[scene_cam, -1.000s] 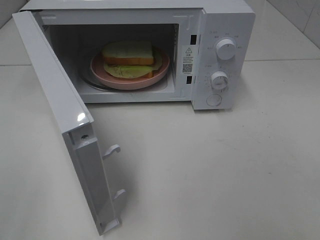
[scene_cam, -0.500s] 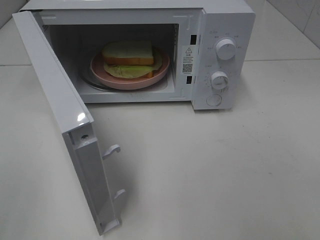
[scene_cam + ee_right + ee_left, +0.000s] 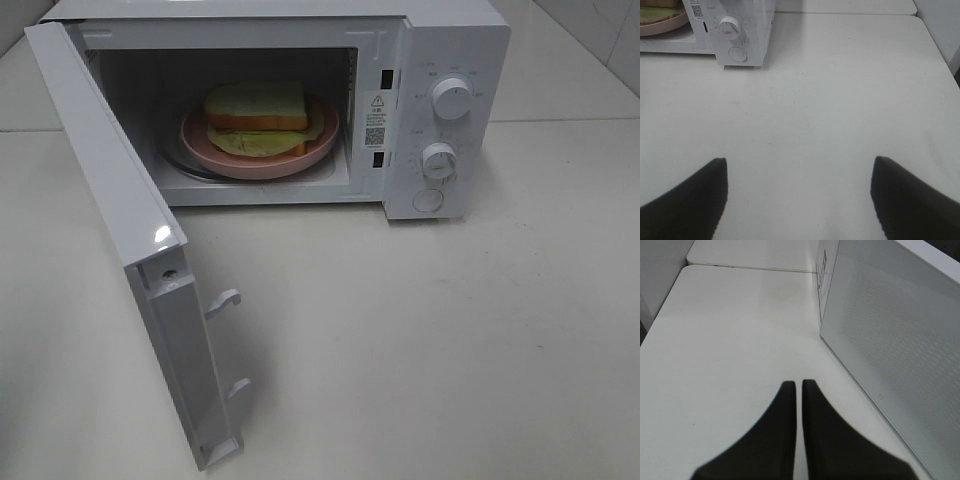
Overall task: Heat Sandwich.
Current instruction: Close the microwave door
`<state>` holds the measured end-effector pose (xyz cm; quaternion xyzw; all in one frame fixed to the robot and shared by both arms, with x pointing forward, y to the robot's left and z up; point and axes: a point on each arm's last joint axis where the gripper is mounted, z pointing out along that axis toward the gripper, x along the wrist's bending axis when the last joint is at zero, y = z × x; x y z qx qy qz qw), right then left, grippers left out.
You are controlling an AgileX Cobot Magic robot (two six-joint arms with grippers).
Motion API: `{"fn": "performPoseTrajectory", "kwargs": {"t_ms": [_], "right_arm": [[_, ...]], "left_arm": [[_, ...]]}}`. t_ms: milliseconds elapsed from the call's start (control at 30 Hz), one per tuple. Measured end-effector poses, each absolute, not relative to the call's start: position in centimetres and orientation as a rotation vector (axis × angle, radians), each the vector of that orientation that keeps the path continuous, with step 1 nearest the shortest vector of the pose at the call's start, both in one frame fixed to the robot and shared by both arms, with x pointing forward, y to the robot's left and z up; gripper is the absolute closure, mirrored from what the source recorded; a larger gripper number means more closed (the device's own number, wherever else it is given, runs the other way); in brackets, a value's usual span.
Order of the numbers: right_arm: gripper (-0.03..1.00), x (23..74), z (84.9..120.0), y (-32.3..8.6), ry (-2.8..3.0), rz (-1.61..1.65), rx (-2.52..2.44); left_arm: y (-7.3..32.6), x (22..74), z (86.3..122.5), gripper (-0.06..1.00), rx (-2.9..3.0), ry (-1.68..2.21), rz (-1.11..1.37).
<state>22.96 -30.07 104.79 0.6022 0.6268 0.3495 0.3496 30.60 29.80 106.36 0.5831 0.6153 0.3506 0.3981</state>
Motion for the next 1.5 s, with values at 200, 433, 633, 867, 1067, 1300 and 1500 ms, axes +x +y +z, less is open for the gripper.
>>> {"fn": "performPoseTrajectory", "kwargs": {"t_ms": [200,433,633,867,1067,1300,1500], "right_arm": [[0.21,23.0,104.8,-30.1,1.624,0.905,1.56],[0.21,23.0,104.8,-30.1,1.624,0.905,1.56],[0.21,23.0,104.8,-30.1,1.624,0.905,1.56],[0.21,23.0,104.8,-30.1,1.624,0.905,1.56],[0.21,23.0,104.8,-30.1,1.624,0.905,1.56],[0.21,23.0,104.8,-30.1,1.624,0.905,1.56],[0.21,23.0,104.8,-30.1,1.624,0.905,1.56]], "left_arm": [[30.1,33.1,104.3,0.94,1.432,1.545,0.927],[30.3,34.8,102.6,0.94,1.406,1.536,0.961],[30.5,36.6,101.0,0.94,1.404,1.497,1.029],[30.6,37.8,100.0,0.94,1.395,1.435,1.089],[30.6,39.2,99.2,0.94,1.38,1.402,1.115],[30.4,40.4,98.1,0.94,1.437,1.374,1.111],[30.2,41.1,97.5,0.94,1.451,1.365,1.083]]}}
